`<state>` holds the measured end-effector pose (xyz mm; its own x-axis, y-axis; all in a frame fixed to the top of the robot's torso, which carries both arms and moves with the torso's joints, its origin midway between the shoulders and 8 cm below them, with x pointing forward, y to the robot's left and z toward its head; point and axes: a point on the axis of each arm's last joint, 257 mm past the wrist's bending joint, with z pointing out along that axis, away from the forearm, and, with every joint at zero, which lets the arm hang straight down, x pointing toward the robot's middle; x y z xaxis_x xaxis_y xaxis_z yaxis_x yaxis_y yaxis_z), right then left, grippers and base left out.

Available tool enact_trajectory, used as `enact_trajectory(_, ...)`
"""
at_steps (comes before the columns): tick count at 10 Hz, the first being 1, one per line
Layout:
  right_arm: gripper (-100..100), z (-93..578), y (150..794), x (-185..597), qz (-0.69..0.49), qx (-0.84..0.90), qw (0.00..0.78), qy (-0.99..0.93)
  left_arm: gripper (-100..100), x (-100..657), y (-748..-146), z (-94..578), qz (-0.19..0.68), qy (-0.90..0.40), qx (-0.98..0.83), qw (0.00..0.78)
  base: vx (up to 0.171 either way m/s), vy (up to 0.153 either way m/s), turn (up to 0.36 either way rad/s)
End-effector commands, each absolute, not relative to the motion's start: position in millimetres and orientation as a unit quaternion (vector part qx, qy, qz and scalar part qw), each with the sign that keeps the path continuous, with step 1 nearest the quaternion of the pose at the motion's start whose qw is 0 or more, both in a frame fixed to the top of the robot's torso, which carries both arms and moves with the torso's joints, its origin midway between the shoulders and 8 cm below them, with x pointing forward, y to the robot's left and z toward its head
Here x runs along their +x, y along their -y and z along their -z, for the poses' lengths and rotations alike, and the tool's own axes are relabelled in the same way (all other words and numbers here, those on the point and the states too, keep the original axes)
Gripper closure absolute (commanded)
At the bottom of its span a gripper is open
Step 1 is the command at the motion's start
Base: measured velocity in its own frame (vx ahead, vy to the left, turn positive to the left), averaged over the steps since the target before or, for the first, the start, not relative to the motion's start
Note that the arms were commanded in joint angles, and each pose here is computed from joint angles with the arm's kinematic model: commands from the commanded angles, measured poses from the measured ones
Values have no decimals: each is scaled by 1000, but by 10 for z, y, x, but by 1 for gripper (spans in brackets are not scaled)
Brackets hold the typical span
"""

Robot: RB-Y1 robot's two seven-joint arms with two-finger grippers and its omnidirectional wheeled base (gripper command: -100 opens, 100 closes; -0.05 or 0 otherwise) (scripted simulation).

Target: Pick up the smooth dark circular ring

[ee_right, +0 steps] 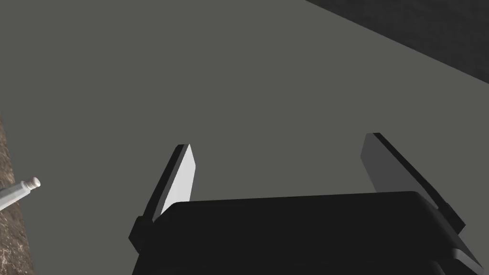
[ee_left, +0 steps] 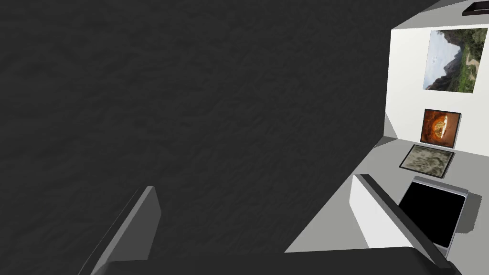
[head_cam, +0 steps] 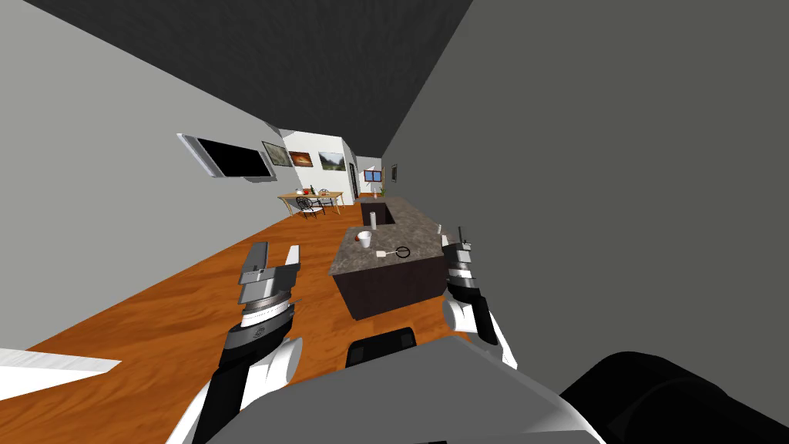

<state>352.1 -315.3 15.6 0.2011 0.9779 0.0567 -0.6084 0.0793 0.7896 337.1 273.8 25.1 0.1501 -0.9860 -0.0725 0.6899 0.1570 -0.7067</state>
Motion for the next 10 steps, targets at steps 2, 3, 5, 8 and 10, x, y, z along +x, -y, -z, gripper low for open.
enact_trajectory(2, -100, -26, 3073, 3612, -566, 339, 688, -303, 0, 3371, -2737, -252, 591, -275, -269, 709, -25, 26, 31)
enact_trajectory(3, -100, 64, 3042, 3660, -558, 332, 688, -324, 0, 3371, -2737, -252, 591, -275, -269, 709, -42, 54, 41)
enact_trajectory(5, -100, 174, 2998, 3717, -548, 318, 688, -355, 0, 3371, -2737, -252, 591, -275, -269, 709, -44, 43, 25)
enact_trajectory(8, -100, 457, 2946, 3825, -521, 297, 686, -411, 0, 3371, -2737, -252, 591, -275, -269, 709, -49, 55, 43)
enact_trajectory(10, -100, 626, 2928, 3876, -505, 284, 684, -444, 0, 3371, -2737, -252, 591, -275, -269, 709, -62, 74, 60)
